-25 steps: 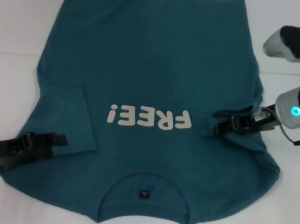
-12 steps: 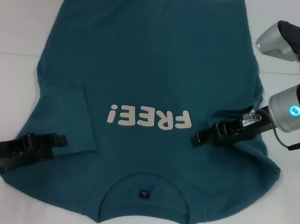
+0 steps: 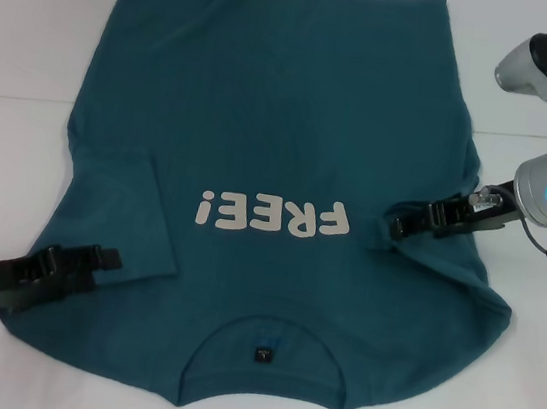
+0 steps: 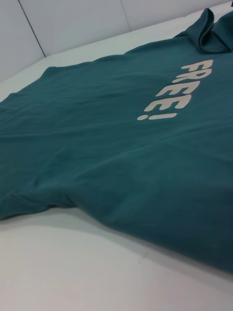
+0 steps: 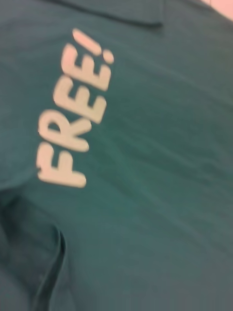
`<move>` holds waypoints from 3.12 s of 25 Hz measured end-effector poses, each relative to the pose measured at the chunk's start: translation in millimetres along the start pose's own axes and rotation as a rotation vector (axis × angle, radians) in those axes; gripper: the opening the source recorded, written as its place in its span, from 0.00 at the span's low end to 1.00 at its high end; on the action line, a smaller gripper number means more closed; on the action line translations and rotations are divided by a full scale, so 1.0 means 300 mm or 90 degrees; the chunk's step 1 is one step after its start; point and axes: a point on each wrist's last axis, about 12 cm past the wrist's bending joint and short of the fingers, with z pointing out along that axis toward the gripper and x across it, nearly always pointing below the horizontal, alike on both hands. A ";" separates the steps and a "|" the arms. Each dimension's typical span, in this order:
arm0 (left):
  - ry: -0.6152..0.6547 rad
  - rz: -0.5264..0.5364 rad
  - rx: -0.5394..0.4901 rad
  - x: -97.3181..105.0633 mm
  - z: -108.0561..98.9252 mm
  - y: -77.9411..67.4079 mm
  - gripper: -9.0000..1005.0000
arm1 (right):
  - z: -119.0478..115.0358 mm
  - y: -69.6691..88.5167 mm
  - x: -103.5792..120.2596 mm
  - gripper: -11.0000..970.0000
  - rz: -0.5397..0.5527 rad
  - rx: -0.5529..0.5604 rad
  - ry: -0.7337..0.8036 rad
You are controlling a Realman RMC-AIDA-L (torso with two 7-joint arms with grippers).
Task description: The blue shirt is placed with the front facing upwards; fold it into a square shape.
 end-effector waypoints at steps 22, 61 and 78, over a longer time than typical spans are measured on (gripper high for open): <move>-0.003 -0.004 -0.006 0.002 0.000 0.009 0.60 | 0.095 -0.036 -0.058 0.73 0.015 0.142 -0.184; -0.047 -0.092 0.069 -0.055 -0.294 0.077 0.63 | -0.216 -0.141 0.094 0.82 0.121 -0.237 -0.201; -0.063 -0.068 -0.048 -0.051 -0.238 0.137 0.58 | -0.217 -0.160 0.110 0.82 0.139 -0.233 -0.197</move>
